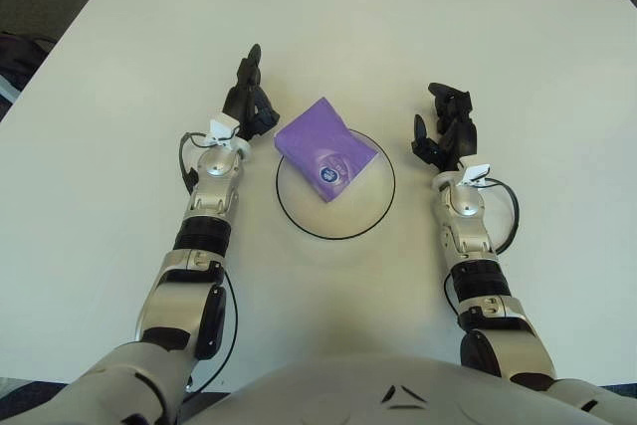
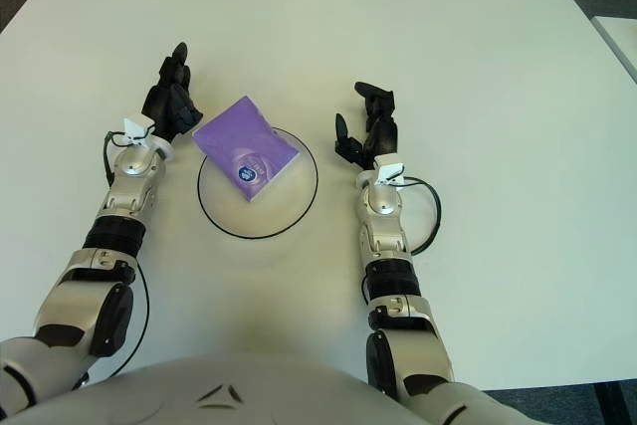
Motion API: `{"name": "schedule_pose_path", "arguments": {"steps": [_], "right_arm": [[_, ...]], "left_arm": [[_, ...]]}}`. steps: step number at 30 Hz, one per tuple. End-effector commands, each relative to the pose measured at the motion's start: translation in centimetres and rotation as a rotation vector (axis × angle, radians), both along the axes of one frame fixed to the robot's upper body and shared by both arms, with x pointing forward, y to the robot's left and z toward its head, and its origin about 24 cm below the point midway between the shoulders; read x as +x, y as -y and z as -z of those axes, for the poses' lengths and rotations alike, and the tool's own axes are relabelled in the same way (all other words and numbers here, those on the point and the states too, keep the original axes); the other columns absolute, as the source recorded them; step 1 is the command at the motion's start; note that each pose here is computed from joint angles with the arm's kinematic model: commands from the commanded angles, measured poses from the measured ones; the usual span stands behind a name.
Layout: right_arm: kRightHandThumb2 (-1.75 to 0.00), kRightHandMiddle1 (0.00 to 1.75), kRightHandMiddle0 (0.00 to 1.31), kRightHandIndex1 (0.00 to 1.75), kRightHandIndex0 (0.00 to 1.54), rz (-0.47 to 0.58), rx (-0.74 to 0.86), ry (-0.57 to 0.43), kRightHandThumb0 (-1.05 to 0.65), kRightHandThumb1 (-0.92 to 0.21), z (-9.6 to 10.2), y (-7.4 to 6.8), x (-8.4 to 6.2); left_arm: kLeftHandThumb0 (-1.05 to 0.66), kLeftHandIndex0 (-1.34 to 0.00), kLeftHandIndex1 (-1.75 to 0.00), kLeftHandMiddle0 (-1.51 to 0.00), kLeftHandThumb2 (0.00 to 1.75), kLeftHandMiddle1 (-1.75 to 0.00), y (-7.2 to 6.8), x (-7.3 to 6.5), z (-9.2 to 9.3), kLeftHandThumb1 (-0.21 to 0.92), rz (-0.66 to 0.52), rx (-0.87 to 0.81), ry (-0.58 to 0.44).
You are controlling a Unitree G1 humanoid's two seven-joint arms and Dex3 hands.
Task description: Put the tissue paper into the plate.
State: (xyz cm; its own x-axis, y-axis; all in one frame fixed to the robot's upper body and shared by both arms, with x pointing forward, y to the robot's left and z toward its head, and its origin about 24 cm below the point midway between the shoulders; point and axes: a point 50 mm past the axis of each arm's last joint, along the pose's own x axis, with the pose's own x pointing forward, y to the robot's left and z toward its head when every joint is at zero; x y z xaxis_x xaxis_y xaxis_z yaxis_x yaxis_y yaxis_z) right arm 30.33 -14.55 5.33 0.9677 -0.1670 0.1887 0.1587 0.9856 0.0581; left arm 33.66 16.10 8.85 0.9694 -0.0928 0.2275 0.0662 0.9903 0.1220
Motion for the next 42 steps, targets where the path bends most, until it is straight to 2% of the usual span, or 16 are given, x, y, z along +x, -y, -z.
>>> {"name": "schedule_pose_path", "arguments": {"steps": [1, 15, 31, 42], "right_arm": [[-0.78, 1.05, 0.0, 0.3, 0.29, 0.024, 0.013, -0.281, -0.54, -0.65, 5.7, 0.6, -2.5], [-0.76, 1.06, 0.0, 0.31, 0.29, 0.026, 0.017, -0.276, -0.54, -0.65, 5.6, 0.6, -2.4], [-0.72, 1.05, 0.0, 0.3, 0.29, 0.023, 0.002, -0.274, -0.61, -0.68, 5.5, 0.5, -2.1], [-0.71, 1.06, 0.0, 0.29, 0.3, 0.015, 0.002, -0.269, -0.58, -0.73, 5.5, 0.7, -2.0]], "left_arm": [[-0.86, 0.0, -0.16, 0.0, 1.23, 0.0, 0.0, -0.9, 1.0, 0.92, -0.045, 0.009, -0.059], [-0.8, 0.0, -0.14, 0.0, 1.17, 0.0, -0.5, -2.8, 2.0, 0.92, -0.164, 0.025, -0.061], [-0.81, 0.0, -0.19, -0.02, 1.15, -0.01, -0.3, -3.5, 3.5, 0.92, -0.198, 0.002, -0.056], [-0.81, 0.0, -0.23, -0.05, 1.17, -0.02, -0.2, -3.8, 4.2, 0.92, -0.209, -0.008, -0.041]]}}
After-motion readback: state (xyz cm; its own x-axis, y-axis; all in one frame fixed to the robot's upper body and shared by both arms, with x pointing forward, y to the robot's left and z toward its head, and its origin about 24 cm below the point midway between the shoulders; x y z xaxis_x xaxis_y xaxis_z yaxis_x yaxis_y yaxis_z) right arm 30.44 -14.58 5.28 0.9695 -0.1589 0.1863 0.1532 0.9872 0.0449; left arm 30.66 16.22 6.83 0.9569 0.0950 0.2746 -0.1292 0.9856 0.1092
